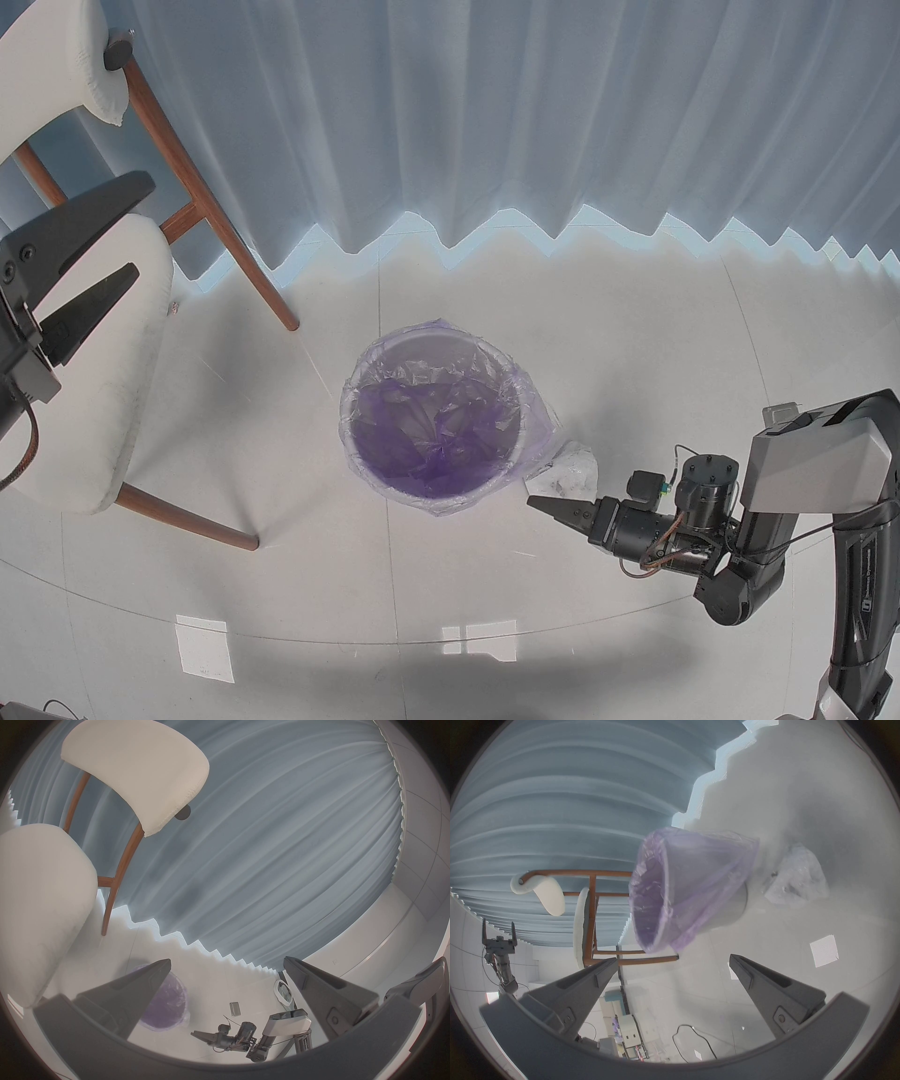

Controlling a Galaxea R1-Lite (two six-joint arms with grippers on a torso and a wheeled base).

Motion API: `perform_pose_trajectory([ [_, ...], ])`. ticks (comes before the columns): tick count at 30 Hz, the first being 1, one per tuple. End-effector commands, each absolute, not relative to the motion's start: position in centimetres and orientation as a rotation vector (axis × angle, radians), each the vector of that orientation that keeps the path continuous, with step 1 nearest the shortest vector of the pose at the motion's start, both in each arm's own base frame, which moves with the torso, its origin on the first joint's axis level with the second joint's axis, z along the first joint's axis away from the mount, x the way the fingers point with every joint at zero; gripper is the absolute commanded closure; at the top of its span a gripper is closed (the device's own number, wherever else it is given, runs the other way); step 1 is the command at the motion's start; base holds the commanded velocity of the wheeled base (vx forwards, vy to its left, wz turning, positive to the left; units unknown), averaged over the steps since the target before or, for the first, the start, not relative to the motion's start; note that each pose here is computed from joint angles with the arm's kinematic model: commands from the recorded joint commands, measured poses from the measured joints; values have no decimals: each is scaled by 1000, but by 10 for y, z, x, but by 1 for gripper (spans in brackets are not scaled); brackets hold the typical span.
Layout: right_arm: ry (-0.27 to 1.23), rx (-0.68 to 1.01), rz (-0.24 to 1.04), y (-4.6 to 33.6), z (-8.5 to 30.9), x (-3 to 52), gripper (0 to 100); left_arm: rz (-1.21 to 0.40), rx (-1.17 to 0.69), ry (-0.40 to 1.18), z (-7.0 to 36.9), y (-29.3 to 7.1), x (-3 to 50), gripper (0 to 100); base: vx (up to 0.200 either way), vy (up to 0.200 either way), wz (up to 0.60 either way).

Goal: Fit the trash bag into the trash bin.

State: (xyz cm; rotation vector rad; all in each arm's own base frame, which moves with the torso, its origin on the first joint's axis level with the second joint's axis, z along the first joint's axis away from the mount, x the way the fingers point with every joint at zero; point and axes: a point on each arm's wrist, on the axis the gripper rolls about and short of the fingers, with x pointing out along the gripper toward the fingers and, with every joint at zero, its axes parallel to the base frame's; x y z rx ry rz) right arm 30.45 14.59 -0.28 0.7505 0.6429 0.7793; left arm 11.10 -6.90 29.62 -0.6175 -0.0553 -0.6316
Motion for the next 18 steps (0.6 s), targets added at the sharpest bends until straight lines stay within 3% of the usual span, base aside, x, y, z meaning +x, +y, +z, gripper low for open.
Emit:
perform_pose_trajectory([
  [1, 587, 766, 762, 157, -16, 327, 0, -631, -614, -46, 294, -70, 112, 0, 0, 0, 0],
  [6, 541, 742, 664, 165, -50, 349, 0, -632, -614, -46, 294, -70, 112, 0, 0, 0, 0],
  [18, 478, 666, 693, 171, -63, 365, 0, -651, -606, -23, 290, -71, 113, 0, 0, 0, 0],
])
